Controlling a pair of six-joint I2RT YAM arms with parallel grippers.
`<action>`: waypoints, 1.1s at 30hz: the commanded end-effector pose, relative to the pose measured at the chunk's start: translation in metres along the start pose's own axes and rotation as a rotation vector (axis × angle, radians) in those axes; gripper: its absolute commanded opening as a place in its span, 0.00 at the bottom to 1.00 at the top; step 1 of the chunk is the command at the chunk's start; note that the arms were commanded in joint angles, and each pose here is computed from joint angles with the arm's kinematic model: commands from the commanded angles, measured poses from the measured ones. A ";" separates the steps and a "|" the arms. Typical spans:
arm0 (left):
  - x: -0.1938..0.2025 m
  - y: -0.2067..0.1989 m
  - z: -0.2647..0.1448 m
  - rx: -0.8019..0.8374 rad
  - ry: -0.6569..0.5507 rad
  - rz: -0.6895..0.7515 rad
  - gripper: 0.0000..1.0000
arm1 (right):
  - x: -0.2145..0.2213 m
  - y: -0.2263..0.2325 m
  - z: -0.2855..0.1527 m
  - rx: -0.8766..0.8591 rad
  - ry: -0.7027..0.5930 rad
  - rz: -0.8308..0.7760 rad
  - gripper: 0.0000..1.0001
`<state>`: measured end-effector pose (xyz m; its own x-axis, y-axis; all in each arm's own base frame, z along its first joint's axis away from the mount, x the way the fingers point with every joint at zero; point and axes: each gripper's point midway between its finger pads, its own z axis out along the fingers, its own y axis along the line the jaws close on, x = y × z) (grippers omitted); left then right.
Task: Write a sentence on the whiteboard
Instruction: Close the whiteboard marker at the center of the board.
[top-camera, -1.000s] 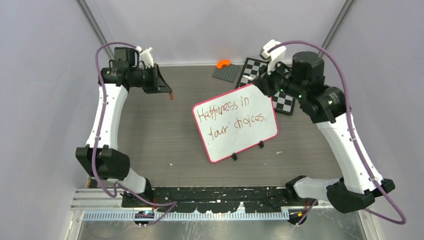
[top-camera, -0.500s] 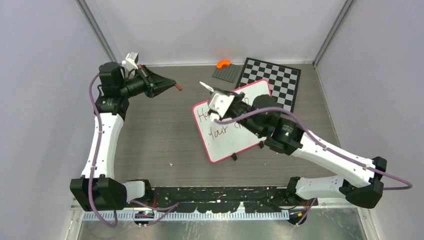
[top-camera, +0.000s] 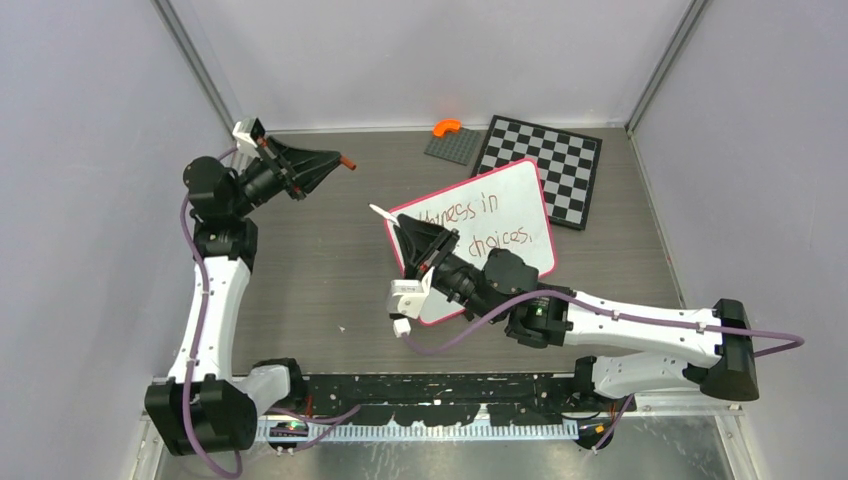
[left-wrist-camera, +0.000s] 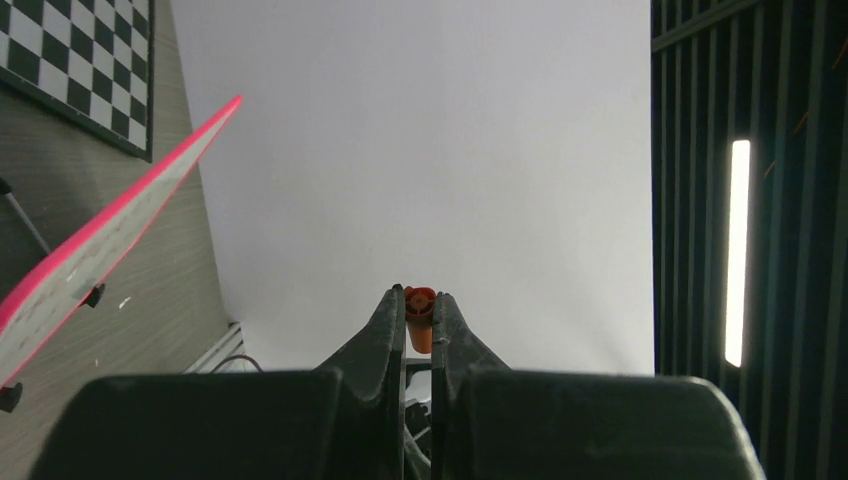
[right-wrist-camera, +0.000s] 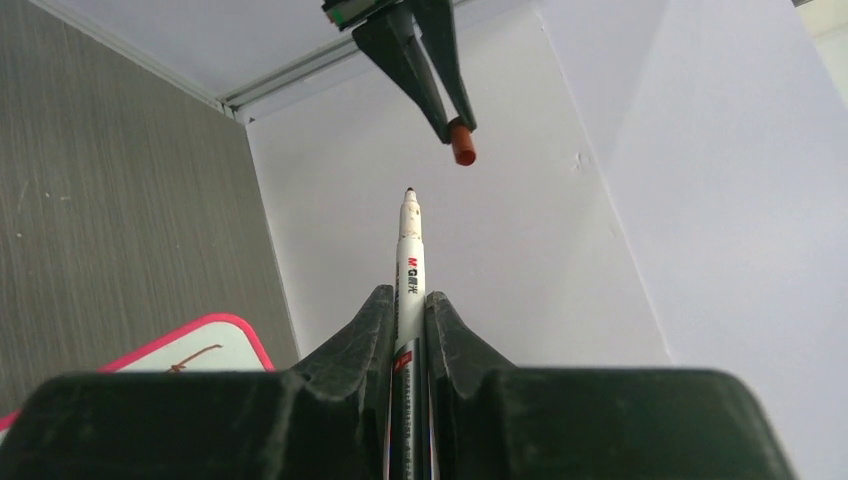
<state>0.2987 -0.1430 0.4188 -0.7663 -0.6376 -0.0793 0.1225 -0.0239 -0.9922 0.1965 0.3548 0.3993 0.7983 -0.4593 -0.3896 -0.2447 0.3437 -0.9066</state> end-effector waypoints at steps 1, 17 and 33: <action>0.022 -0.026 -0.010 0.081 0.039 0.082 0.00 | -0.007 -0.036 -0.010 0.126 -0.010 -0.089 0.00; 0.048 -0.013 -0.008 0.074 0.104 0.103 0.00 | -0.008 -0.034 0.002 0.141 0.026 -0.174 0.00; 0.050 -0.005 -0.009 0.052 0.114 0.115 0.00 | -0.008 -0.040 0.002 0.157 0.045 -0.170 0.00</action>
<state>0.2657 -0.1655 0.4143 -0.8098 -0.5688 -0.1436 0.1860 -0.0169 -0.9824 0.2040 0.3571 0.3987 0.7969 -0.5682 -0.2052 -0.0555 0.2694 -0.9614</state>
